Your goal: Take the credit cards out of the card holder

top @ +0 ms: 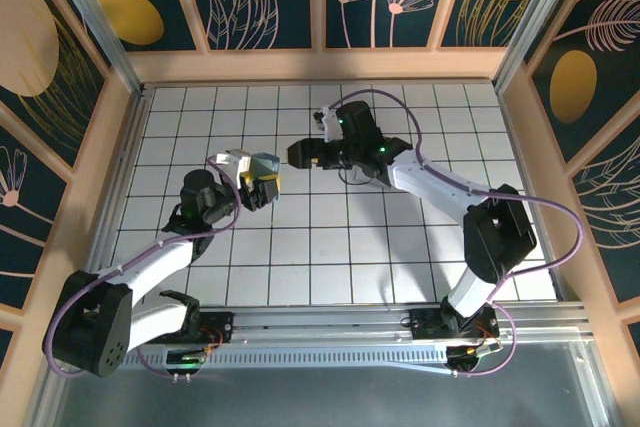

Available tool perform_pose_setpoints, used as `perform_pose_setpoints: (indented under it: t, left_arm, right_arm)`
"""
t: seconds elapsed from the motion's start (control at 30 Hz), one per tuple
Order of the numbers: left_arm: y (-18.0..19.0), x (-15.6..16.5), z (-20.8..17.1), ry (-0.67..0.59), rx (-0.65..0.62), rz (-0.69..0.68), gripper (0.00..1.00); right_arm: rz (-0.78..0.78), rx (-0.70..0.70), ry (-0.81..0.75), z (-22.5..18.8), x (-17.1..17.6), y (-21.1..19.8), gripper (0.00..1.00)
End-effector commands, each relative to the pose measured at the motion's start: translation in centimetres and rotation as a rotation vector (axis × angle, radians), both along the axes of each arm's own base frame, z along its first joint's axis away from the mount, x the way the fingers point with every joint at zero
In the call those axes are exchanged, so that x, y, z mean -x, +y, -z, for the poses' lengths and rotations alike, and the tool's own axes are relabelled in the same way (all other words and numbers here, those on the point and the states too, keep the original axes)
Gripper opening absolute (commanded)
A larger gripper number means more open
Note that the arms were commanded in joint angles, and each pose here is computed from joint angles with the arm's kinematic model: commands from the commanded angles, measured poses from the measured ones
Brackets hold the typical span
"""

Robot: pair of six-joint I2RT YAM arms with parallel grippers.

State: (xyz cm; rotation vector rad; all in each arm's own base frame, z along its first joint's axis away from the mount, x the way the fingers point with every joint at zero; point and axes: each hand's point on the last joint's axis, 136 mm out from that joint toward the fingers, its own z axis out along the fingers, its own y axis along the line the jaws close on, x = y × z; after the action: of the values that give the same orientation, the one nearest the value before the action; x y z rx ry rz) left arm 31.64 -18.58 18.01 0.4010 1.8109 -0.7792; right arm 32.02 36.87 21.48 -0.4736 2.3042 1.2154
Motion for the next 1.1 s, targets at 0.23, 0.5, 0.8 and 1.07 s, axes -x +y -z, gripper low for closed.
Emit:
perform_pose_setpoints:
  t: [0.23,0.5,0.8,1.07]
  left_arm:
    - [-1.1,-1.1,-3.4,-0.127,0.003,0.041,0.70]
    - [-1.6,-1.3,-3.6,-0.126,0.001,0.064,0.70]
    - [-1.8,-1.2,-3.6,-0.125,-0.009,0.080,0.70]
    - [-1.7,-1.3,-4.0,-0.128,-0.008,0.074,0.74]
  right_arm:
    - [-0.089,-0.125,-0.051,-3.8,1.3,3.2,0.86]
    - [-0.110,-0.083,-0.066,-3.1,1.2,5.2,0.85]
    - [-0.114,-0.061,-0.050,-1.8,0.7,6.4,0.75]
    - [-0.084,-0.053,-0.048,-1.2,0.2,6.0,0.38]
